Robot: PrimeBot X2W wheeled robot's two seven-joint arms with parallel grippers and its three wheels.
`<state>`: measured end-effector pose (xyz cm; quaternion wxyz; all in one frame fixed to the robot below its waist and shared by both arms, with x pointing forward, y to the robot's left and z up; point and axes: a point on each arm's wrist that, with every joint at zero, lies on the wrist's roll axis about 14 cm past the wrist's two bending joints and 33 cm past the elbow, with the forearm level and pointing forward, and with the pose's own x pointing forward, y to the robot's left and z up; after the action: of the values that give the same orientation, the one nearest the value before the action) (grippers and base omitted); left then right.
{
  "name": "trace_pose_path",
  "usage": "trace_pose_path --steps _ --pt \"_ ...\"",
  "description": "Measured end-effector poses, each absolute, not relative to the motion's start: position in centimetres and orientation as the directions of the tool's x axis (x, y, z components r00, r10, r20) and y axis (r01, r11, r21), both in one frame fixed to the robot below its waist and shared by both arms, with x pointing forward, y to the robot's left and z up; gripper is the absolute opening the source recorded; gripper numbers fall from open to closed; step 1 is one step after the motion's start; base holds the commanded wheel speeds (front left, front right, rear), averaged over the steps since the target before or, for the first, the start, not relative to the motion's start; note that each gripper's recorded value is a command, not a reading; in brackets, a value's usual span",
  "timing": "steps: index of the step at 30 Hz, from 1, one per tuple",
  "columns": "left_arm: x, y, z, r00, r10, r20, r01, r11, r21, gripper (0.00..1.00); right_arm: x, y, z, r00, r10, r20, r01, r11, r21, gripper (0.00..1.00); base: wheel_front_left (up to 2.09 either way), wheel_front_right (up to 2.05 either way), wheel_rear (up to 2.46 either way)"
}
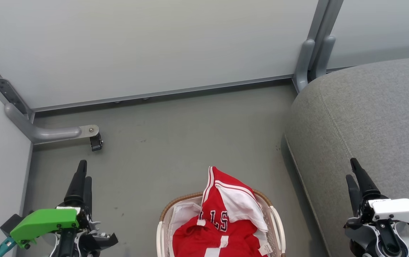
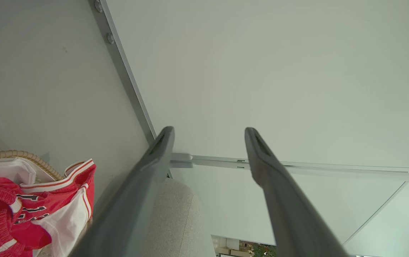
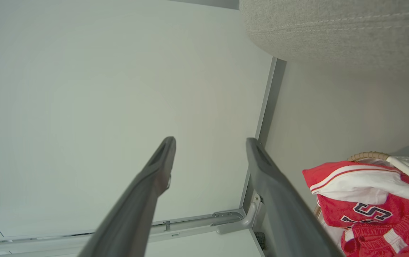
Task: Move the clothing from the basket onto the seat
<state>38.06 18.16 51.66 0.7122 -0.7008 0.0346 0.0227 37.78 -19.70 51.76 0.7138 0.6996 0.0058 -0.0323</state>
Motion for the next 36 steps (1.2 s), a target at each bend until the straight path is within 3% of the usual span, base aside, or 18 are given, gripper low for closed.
trace_pose_path --steps 8,36 --pt "38.1 17.6 51.9 0.998 -0.013 -0.068 -0.067 0.084 -0.994 1.00 38.1 -20.9 52.8 0.996 -0.085 -0.002 0.011 0.113 0.993 1.00 0.00 0.00 0.00" --pt "37.9 16.0 53.7 0.999 -0.027 0.021 0.033 0.571 -0.820 1.00 37.9 -21.4 56.0 0.982 -0.092 0.166 -0.083 0.578 0.812 1.00 0.00 0.00 0.00"
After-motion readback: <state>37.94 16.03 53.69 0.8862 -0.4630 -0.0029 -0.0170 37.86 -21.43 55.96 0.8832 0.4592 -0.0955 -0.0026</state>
